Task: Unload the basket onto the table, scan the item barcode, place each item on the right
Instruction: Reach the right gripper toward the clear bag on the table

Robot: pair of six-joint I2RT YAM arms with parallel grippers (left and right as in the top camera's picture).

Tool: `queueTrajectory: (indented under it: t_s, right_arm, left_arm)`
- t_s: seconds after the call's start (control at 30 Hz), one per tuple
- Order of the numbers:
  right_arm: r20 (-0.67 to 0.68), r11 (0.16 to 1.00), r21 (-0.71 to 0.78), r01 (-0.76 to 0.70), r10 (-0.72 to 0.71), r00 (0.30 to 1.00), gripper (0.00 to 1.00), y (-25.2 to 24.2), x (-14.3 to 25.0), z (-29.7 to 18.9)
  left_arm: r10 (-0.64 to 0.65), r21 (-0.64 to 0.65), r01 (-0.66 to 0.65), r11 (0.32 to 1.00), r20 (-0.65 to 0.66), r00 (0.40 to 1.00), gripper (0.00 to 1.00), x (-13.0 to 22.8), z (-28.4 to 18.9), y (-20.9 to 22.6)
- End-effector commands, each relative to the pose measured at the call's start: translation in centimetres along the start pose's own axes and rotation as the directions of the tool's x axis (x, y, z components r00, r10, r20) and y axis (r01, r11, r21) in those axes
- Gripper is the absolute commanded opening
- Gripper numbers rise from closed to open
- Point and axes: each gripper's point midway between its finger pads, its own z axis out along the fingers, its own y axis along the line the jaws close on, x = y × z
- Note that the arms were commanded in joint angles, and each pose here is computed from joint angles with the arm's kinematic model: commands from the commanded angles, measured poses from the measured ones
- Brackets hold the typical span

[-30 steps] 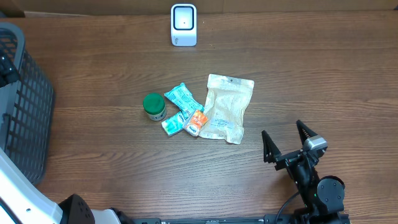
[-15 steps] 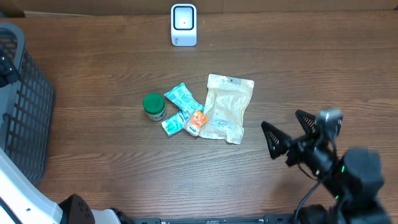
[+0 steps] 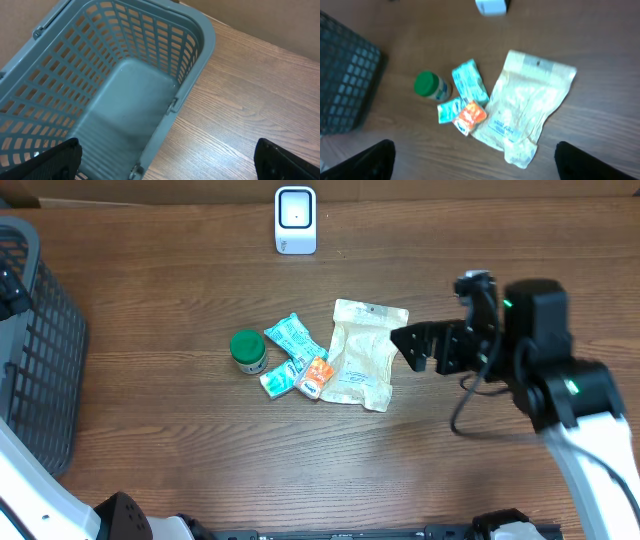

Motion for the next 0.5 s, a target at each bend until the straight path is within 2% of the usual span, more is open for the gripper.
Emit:
queueTrajectory:
  t_s: [0.0, 0.17, 0.3, 0.47]
  right_arm:
    - [-0.130, 0.995, -0.055, -0.078, 0.071, 0.989, 0.94, -0.3, 0.9, 3.6]
    - [-0.312, 0.989, -0.090, -0.119, 0.086, 0.946, 0.81, -2.4, 3.5, 9.4]
    - [-0.386, 0.985, -0.081, -0.150, 0.107, 0.916, 0.79, -5.1, 4.9, 12.1]
    - [-0.400, 0.974, -0.115, -0.197, 0.136, 0.906, 0.79, -8.7, 5.2, 13.2]
  left_arm:
    - [-0.018, 0.007, 0.018, 1.000, 0.004, 1.000, 1.00, 0.0, -0.1, -0.1]
    - [-0.017, 0.007, 0.017, 1.000, 0.004, 1.000, 1.00, 0.0, -0.1, -0.1]
    - [-0.018, 0.007, 0.018, 1.000, 0.004, 1.000, 0.99, 0.0, -0.1, -0.1]
    - [-0.018, 0.007, 0.018, 1.000, 0.004, 1.000, 1.00, 0.0, -0.1, -0.1]
